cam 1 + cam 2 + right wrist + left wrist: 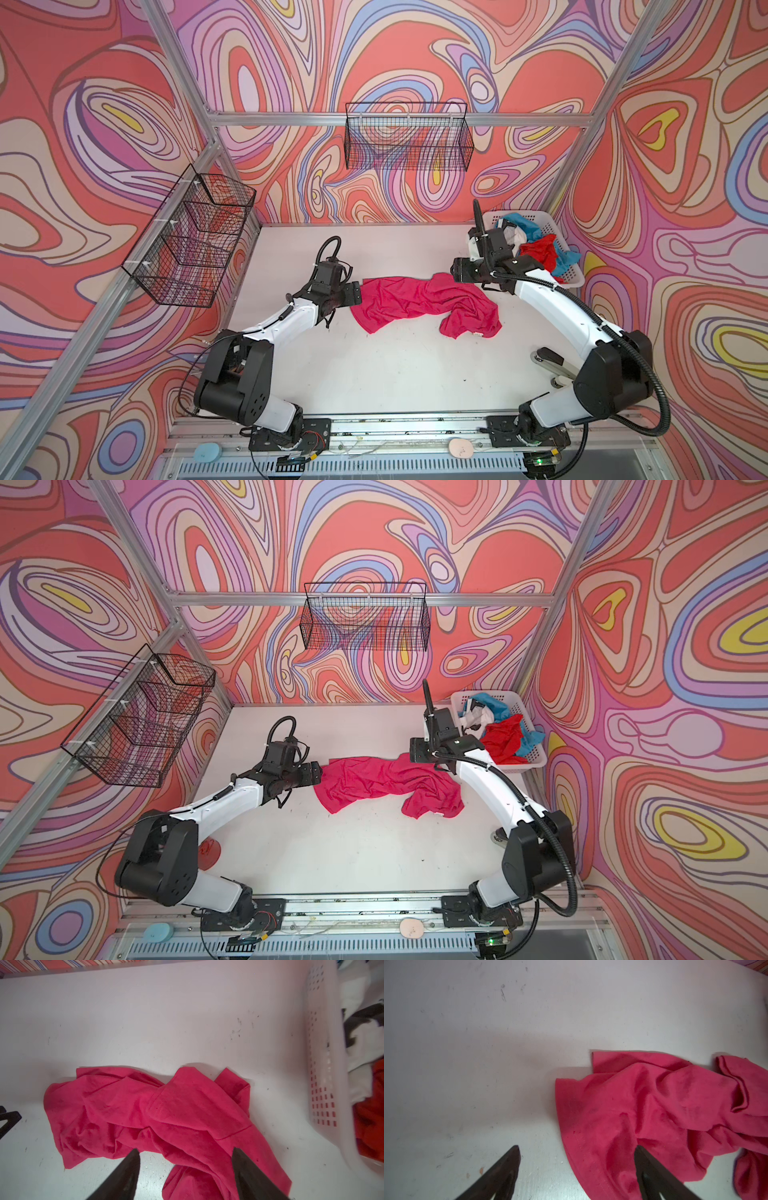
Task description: Fold and stack the t-shirts
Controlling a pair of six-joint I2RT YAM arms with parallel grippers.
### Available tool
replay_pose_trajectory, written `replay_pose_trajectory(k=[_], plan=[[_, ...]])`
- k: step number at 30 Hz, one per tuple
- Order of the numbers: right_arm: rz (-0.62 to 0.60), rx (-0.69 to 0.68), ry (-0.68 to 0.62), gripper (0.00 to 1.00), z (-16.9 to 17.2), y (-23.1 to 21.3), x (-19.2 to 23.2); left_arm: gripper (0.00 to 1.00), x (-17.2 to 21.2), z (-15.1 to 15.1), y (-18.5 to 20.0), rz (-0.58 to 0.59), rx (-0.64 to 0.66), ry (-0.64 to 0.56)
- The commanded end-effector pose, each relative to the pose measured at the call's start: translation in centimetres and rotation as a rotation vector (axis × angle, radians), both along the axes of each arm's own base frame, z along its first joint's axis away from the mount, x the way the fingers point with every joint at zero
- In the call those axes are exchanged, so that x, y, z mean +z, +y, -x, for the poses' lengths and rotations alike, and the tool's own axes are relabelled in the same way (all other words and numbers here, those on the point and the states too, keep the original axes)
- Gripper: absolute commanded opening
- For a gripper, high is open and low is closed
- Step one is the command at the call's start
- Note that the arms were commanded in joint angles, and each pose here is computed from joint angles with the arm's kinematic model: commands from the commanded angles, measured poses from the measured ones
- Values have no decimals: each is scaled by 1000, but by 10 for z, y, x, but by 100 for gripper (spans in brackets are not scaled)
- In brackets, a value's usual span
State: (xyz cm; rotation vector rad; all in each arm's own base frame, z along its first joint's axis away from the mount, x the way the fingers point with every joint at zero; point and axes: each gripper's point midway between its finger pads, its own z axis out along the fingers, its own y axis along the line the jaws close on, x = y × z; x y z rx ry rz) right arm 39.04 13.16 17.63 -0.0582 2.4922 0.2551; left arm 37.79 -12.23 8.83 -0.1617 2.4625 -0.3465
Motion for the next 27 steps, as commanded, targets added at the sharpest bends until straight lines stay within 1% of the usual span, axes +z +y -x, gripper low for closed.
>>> replay_pose_trajectory(k=[1,5,8,12,13,17,19,23,25,26,27], plan=[[36,-12,68,72,5,-2,-35,85,-3,-3,-6,28,12,37],[52,47,69,72,5,16,-53,84,-14,-2,-5,18,13,62],[99,94,59,72,-2,32,-61,83,-22,1,-7,25,12,82],[208,149,69,71,-10,44,-75,83,-27,5,-5,29,23,93],[247,169,91,70,-11,46,-87,83,-29,7,-5,30,25,95],[368,252,88,69,-15,58,-97,83,-30,9,-3,25,25,100],[410,292,87,69,-15,66,-102,83,-31,10,-3,24,25,102],[460,312,96,68,-18,67,-113,83,-30,10,-3,30,29,98],[490,305,92,63,-22,64,-118,83,-30,10,-3,33,30,99],[505,294,85,56,-24,61,-118,83,-29,9,-4,35,28,96],[519,284,74,47,-27,59,-116,83,-30,10,-4,34,28,99]])
